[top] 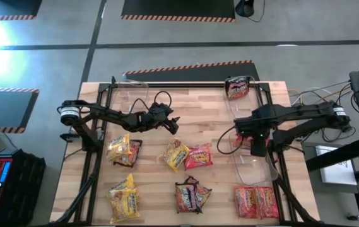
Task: Sort Maruchan noodles
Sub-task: Put the orange noodle pack into the bottom transparent bin, then put the yellow noodle pack into the top left transparent bin
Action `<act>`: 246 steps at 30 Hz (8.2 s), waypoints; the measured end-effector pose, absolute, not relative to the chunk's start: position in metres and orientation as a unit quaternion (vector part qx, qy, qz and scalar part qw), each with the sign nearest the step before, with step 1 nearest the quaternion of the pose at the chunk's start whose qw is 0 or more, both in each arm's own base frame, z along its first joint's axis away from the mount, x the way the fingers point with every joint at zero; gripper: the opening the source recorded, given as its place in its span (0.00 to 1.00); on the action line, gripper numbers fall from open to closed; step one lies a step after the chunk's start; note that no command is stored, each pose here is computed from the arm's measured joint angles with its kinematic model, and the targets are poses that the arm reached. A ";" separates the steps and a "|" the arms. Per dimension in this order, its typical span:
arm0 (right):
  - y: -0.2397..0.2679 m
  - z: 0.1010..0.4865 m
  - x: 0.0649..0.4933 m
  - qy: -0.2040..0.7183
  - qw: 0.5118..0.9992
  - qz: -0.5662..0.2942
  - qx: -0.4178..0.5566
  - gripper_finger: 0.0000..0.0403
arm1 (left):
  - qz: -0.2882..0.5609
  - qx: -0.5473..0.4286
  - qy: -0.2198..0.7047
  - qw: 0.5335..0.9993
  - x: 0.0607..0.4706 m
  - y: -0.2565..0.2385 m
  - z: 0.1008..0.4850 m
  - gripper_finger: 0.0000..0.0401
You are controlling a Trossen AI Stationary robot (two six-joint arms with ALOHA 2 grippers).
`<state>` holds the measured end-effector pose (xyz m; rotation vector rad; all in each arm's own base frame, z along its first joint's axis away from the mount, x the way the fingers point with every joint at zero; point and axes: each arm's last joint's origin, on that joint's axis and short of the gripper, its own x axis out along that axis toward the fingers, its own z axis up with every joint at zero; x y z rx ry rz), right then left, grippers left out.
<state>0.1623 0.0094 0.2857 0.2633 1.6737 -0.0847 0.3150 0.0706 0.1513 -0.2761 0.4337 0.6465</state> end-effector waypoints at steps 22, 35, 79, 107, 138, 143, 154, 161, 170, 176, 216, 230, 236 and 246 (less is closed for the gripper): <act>0.006 0.240 0.175 0.713 0.701 -0.006 0.016 0.31 | 0.323 -0.127 0.206 0.915 0.315 0.071 0.152 0.56; 0.003 0.227 0.174 0.711 0.702 -0.043 -0.021 0.39 | 0.322 -0.119 0.210 0.915 0.315 0.071 0.151 0.56; 0.017 0.232 0.280 0.323 0.905 -0.107 0.256 0.45 | 0.102 -0.157 0.294 0.937 0.309 0.035 0.162 0.56; 0.036 0.182 0.316 0.341 0.919 -0.060 0.190 0.45 | 0.152 -0.284 0.378 0.868 0.264 -0.077 0.159 0.56; -0.016 0.175 0.324 0.339 0.900 -0.042 0.271 0.56 | 0.189 -0.214 0.401 0.871 0.278 -0.080 0.113 0.56; -0.016 0.165 0.327 0.357 0.889 -0.037 0.285 0.61 | 0.196 -0.211 0.398 0.871 0.278 -0.078 0.112 0.56; -0.020 0.157 0.334 0.338 0.891 -0.036 0.301 0.64 | 0.203 -0.213 0.395 0.871 0.279 -0.075 0.111 0.56; -0.021 0.145 0.339 0.343 0.882 -0.021 0.322 0.64 | 0.209 -0.208 0.384 0.875 0.286 -0.069 0.104 0.56; -0.022 0.146 0.341 0.333 0.886 -0.010 0.324 0.61 | 0.213 -0.207 0.377 0.878 0.288 -0.065 0.103 0.56; -0.022 0.147 0.341 0.330 0.887 -0.007 0.322 0.58 | 0.232 -0.200 0.359 0.882 0.291 -0.059 0.104 0.56; -0.038 0.180 0.320 0.335 0.916 0.022 0.220 0.22 | 0.173 -0.134 0.265 0.939 0.283 -0.054 0.175 0.56; -0.033 0.218 0.295 0.324 0.939 0.064 0.096 0.22 | 0.154 -0.127 0.230 0.952 0.280 -0.053 0.194 0.61; -0.031 0.232 0.286 0.353 0.932 0.076 0.039 0.22 | 0.167 -0.080 0.201 0.962 0.289 -0.054 0.191 0.64; -0.018 0.254 0.299 0.442 0.887 0.064 -0.121 0.22 | 0.179 -0.021 0.153 0.972 0.300 -0.055 0.191 0.64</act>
